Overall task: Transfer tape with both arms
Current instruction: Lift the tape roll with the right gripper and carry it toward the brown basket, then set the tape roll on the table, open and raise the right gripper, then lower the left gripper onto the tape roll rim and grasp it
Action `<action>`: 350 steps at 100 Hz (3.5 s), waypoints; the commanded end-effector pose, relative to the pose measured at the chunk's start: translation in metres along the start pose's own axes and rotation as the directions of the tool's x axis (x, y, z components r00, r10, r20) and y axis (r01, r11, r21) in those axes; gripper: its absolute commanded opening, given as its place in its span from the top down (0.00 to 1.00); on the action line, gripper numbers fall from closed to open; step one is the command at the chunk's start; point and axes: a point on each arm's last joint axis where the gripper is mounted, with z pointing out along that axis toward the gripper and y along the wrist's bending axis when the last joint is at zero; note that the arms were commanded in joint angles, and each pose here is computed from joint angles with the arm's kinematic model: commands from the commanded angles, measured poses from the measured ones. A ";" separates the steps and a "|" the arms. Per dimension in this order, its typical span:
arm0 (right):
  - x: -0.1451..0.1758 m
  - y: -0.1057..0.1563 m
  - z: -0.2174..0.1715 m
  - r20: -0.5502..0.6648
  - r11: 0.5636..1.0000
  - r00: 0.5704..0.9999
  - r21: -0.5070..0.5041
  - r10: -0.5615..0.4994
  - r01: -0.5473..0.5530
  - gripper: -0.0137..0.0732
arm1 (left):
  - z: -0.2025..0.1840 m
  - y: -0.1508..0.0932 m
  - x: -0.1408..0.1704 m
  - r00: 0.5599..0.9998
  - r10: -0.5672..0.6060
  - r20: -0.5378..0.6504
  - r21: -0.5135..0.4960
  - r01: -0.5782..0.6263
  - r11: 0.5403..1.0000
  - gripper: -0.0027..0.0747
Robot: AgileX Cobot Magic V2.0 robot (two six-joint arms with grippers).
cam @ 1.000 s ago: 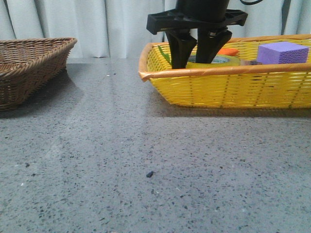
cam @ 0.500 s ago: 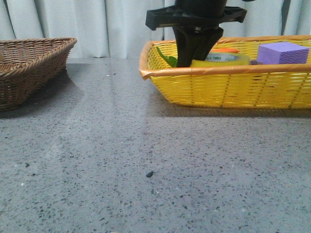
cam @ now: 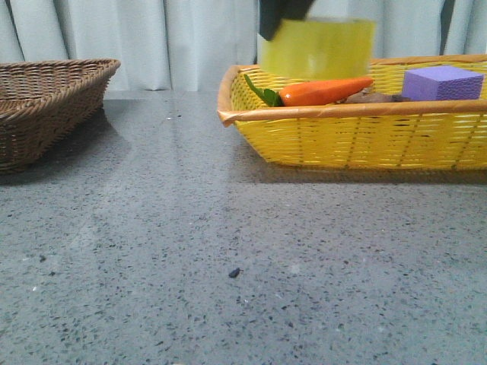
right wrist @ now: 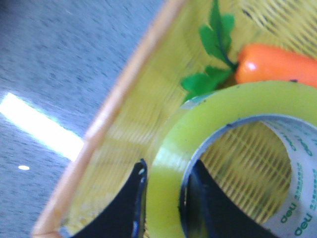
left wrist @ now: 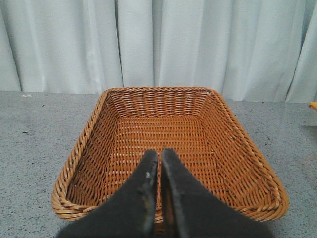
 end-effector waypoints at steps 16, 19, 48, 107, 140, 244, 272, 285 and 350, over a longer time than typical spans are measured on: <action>-0.007 0.061 -0.058 0.131 0.981 0.976 -0.060 -0.175 0.184 0.88 | 0.000 -0.001 -0.019 0.994 -0.012 0.110 0.006 0.012 1.000 0.99; -0.007 0.070 -0.059 0.136 0.977 0.972 -0.073 -0.192 0.203 0.88 | 0.000 -0.001 -0.019 0.994 -0.012 0.110 0.006 0.012 1.000 0.99; 0.002 0.142 -0.055 0.155 0.922 0.931 -0.159 -0.331 0.354 0.89 | 0.000 -0.001 -0.019 0.994 -0.012 0.110 0.006 0.012 1.000 0.99; 0.001 0.157 0.006 0.034 0.916 0.933 -0.181 -0.358 0.358 0.89 | 0.000 -0.001 -0.019 0.994 -0.012 0.110 0.006 0.012 1.000 0.99; 0.000 0.160 0.027 0.009 0.916 0.932 -0.184 -0.361 0.357 0.88 | 0.000 -0.001 -0.019 0.994 -0.012 0.110 0.006 0.012 1.000 0.99; 0.006 0.118 -0.091 0.211 0.939 0.930 -0.101 -0.301 0.327 0.93 | -0.002 -0.004 -0.033 0.990 -0.012 0.142 0.027 0.008 1.000 0.99; 0.017 0.089 -0.150 0.337 0.957 0.900 0.011 -0.277 0.291 0.93 | -0.003 -0.020 -0.036 0.986 -0.032 0.165 0.200 -0.002 0.980 0.78; 0.028 0.084 -0.171 0.392 0.958 0.879 0.022 -0.271 0.286 0.93 | 0.001 -0.029 -0.037 0.988 -0.038 0.148 0.283 -0.006 0.959 0.51; 0.153 0.047 -0.188 0.615 0.992 0.779 0.086 -0.126 0.093 0.93 | 0.070 -0.127 -0.062 0.967 0.197 -0.162 0.583 -0.067 0.810 0.42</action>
